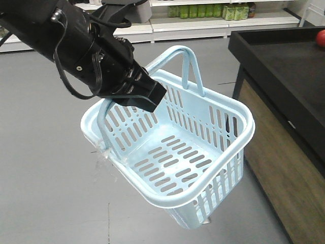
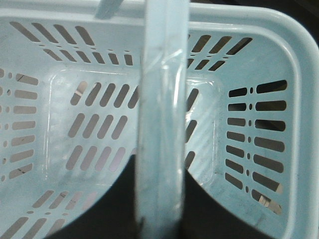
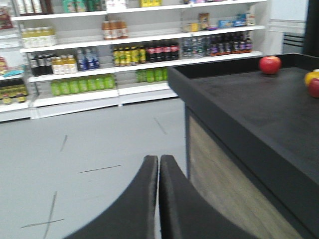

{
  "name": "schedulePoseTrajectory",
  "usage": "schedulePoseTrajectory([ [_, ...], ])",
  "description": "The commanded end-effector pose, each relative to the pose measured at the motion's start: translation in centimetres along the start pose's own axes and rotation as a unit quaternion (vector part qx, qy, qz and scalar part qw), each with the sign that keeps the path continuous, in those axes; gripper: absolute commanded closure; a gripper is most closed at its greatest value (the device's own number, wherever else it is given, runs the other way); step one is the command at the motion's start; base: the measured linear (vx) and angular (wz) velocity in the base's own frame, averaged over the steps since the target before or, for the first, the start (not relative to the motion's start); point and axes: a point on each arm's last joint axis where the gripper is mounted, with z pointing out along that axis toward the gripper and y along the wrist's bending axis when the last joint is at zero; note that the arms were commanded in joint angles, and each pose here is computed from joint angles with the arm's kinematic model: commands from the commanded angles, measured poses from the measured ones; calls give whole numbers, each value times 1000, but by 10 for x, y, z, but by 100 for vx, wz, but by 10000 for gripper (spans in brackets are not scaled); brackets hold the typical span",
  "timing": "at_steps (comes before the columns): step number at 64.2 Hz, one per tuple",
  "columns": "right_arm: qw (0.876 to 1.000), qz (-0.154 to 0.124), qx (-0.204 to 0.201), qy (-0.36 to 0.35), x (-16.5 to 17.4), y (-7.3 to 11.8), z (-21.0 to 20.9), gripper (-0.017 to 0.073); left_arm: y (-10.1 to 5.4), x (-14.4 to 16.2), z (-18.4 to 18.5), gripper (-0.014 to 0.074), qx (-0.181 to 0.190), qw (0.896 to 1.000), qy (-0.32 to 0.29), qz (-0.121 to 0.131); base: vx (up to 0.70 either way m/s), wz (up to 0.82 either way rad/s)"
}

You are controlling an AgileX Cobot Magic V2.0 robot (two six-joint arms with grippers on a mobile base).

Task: Pick three apples into basket with both arms
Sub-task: 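Hold the basket up with the left gripper while the base turns away, then carry the raised basket in the left gripper while driving across the floor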

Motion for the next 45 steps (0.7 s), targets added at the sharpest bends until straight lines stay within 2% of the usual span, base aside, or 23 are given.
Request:
schedulePoseTrajectory([
  [1,999,-6,-2,-36,-4,0,0,563,-11,-2,-24,601,17,999,-47,3,2,42],
  [45,999,-6,-2,-36,-4,0,0,563,-11,-2,-24,601,17,999,-47,3,9,45],
])
